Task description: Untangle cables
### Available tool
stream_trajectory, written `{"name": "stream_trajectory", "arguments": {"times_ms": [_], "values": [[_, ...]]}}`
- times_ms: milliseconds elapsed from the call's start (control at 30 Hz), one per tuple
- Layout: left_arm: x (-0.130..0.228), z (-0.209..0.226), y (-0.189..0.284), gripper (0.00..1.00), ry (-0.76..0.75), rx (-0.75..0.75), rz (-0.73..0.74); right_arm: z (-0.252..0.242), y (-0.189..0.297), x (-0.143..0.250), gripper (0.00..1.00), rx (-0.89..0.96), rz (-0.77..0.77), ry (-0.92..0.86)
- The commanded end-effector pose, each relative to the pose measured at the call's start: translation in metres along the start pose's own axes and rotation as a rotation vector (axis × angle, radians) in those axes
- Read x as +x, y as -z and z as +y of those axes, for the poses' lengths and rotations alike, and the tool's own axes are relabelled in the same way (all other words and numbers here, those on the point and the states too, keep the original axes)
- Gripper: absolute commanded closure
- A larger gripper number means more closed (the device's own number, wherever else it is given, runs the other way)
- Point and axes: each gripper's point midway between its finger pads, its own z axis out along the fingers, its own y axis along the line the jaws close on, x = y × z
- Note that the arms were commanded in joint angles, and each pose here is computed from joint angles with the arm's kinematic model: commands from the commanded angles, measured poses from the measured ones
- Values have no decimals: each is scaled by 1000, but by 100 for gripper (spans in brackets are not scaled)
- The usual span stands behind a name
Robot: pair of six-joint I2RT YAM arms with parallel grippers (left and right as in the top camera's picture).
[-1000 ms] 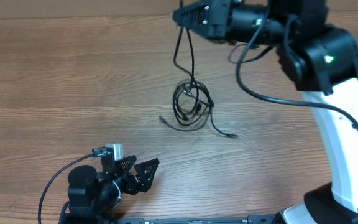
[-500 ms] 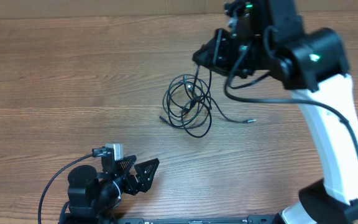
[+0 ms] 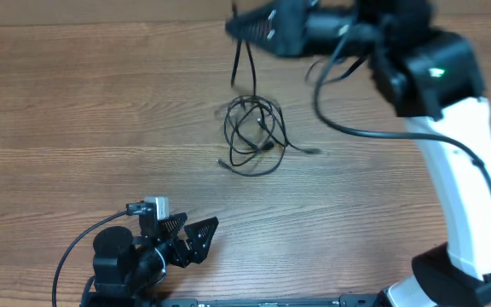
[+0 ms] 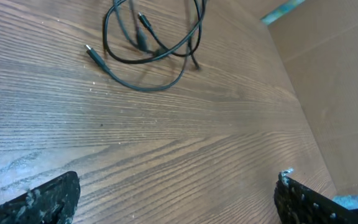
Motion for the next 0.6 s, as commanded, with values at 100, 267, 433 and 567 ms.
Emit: {"name": "stream_trajectory", "arguments": {"times_ms": [100,267,433,567], "values": [[-4,-7,3,0,-7,18,-5,98,67,-6,96,-146,-81,286],[-6,-3,3,0,-14,-4,-17,46,55,8,96,20,-34,87],[-9,4,3,0,-14,-45,-39,-35,46,27,96,316,-8,-139],[-12,8,3,0,-13,-73,-54,-72,44,42,96,435,42,-209]]}}
